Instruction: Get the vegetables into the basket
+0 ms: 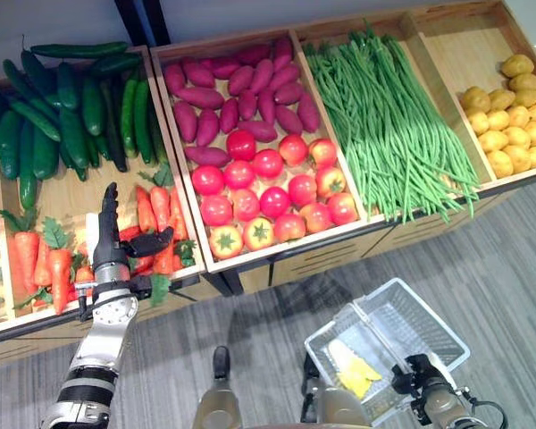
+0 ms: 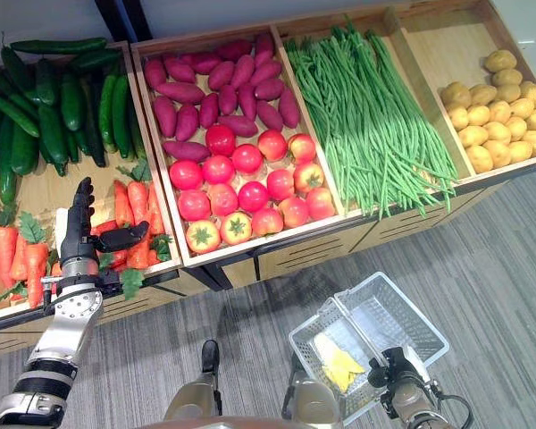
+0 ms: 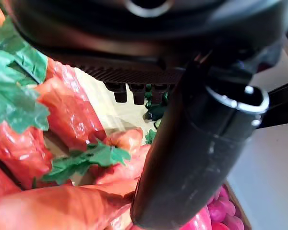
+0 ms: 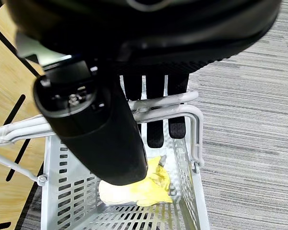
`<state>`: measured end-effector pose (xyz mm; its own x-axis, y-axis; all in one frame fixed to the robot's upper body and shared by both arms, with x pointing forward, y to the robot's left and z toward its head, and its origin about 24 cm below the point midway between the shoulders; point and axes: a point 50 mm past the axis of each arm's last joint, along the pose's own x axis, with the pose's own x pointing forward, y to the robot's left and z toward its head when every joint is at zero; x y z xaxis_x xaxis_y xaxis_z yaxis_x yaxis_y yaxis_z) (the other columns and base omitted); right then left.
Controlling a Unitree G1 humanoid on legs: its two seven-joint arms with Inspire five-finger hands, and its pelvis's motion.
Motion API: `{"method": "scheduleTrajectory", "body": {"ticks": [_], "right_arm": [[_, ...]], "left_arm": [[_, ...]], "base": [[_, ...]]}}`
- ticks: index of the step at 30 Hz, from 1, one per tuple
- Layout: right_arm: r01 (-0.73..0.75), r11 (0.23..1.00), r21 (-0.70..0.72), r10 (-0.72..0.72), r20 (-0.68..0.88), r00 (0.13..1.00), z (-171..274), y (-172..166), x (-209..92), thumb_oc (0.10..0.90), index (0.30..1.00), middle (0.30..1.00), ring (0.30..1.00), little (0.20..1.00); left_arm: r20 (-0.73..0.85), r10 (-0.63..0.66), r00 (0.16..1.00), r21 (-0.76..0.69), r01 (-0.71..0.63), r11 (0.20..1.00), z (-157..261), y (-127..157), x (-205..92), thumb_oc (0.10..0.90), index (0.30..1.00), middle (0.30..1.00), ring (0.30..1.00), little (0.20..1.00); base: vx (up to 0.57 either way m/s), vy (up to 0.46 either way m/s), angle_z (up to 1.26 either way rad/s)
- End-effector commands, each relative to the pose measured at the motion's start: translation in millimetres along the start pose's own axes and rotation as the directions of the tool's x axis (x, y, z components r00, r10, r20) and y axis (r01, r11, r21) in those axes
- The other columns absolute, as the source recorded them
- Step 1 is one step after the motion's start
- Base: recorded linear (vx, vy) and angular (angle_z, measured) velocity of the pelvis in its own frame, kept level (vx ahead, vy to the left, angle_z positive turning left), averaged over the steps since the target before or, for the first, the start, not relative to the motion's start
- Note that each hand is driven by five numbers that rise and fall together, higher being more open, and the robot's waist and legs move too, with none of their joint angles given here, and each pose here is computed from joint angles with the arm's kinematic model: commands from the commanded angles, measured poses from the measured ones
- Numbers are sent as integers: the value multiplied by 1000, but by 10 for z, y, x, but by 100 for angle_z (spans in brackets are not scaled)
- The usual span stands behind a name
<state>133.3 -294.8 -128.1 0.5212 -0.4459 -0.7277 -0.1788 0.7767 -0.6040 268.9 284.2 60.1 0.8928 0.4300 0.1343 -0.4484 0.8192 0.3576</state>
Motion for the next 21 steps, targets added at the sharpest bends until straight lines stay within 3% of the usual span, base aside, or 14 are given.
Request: {"method": "scheduleTrajectory", "body": {"ticks": [1, 8, 12, 13, 14, 15, 21], "right_arm": [[36, 998, -59, -35, 13, 999, 6, -97, 17, 400, 300, 300, 300, 300], [35, 997, -75, -34, 5, 999, -2, -74, 13, 400, 300, 300, 300, 300], [28, 996, -89, -28, -9, 1000, -35, -74, 9, 400, 300, 300, 300, 300], [23, 995, -97, -24, -16, 1000, -35, -66, 10, 400, 300, 300, 300, 300], [15, 994, -111, -16, -6, 1000, 0, -58, 16, 400, 300, 300, 300, 300], [12, 993, -120, -11, 13, 1000, 56, -40, 22, 400, 300, 300, 300, 300], [3, 988, -155, 2, 29, 1000, 98, -13, 24, 400, 300, 300, 300, 300]], "left_arm": [[164, 81, 983, -17, -79, 997, 372, 165, 226, 900, 1000, 1000, 1000, 1000], [87, 130, 988, 61, -135, 989, 240, 175, 245, 900, 1000, 1000, 1000, 1000], [55, 138, 989, 188, -146, 971, 168, 212, 275, 900, 1000, 1000, 1000, 1000], [40, 139, 989, 210, -145, 967, 146, 201, 288, 808, 871, 871, 871, 871], [19, 145, 989, 253, -145, 957, 102, 206, 308, 498, 437, 437, 437, 437], [6, 158, 987, 261, -154, 953, 85, 206, 332, 400, 300, 300, 300, 300], [-60, 225, 972, 249, -204, 947, -2, 269, 386, 400, 300, 300, 300, 300]], "base": [[11, 3, -8], [4, 2, -2], [0, 0, 0], [-33, 36, 0], [-50, 37, 0], [-58, 29, -5], [-15, 14, -5]]}}
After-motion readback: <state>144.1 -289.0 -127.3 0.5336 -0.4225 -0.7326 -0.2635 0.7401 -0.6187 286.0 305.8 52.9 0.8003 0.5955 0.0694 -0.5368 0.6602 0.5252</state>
